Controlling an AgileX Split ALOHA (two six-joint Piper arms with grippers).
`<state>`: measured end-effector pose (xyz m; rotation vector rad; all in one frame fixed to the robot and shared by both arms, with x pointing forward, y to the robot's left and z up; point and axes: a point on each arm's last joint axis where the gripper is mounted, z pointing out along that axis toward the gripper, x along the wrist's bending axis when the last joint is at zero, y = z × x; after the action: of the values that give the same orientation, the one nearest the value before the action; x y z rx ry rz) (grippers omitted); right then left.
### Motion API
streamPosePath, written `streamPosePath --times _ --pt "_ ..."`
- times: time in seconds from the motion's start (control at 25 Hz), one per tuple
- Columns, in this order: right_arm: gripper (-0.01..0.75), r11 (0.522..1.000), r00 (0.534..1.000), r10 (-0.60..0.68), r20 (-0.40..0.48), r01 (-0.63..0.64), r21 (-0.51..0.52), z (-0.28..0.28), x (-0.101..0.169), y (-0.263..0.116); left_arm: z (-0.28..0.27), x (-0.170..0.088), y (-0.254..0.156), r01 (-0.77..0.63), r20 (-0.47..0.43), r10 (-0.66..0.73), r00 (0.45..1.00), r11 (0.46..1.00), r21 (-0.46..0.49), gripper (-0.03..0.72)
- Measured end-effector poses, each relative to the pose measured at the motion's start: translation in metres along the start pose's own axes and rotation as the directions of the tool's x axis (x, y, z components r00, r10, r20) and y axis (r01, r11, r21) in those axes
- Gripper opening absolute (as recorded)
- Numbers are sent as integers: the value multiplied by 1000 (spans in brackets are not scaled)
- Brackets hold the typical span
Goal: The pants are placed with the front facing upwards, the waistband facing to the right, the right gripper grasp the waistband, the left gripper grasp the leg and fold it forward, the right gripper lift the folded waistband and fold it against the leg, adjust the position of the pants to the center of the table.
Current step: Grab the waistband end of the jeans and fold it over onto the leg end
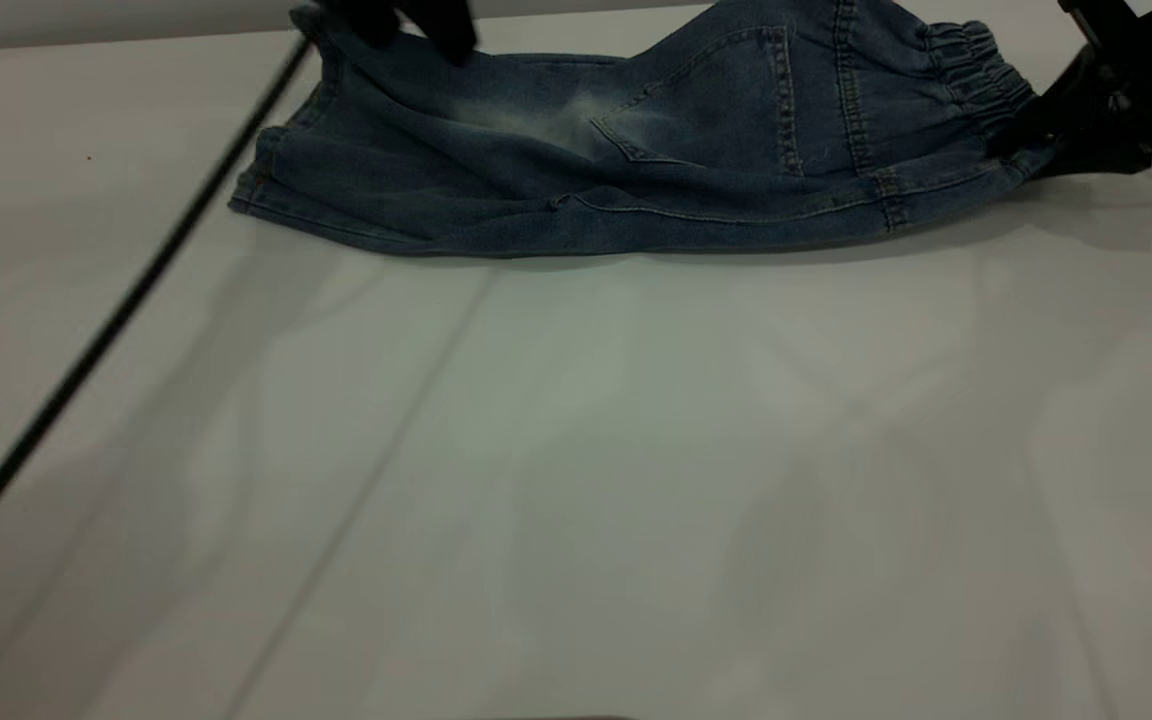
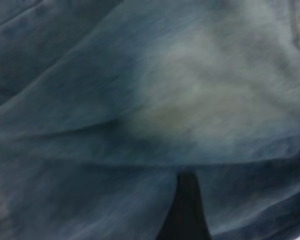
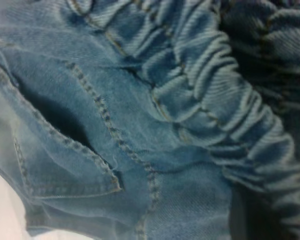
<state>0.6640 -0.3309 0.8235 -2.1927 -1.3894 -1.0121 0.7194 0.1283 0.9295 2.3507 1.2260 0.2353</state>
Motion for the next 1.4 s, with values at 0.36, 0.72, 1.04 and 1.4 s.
streamPosePath --times 0.36,0.72,1.04,1.4 --pt "49 976 974 -216 -73 215 -18 -22 40 2 59 -61 8 -111 -16 110 994 986 -121 548" --pt "49 936 916 -353 -189 343 -81 -69 101 -2 104 -91 -5 -152 -17 151 988 976 -154 548" --pt "49 906 859 -423 -288 408 -114 -79 135 -13 111 -111 -3 -128 31 135 990 979 -160 548" --pt "49 886 823 -451 -344 461 -59 -67 152 -28 63 -53 25 -92 -9 92 996 996 -9 548"
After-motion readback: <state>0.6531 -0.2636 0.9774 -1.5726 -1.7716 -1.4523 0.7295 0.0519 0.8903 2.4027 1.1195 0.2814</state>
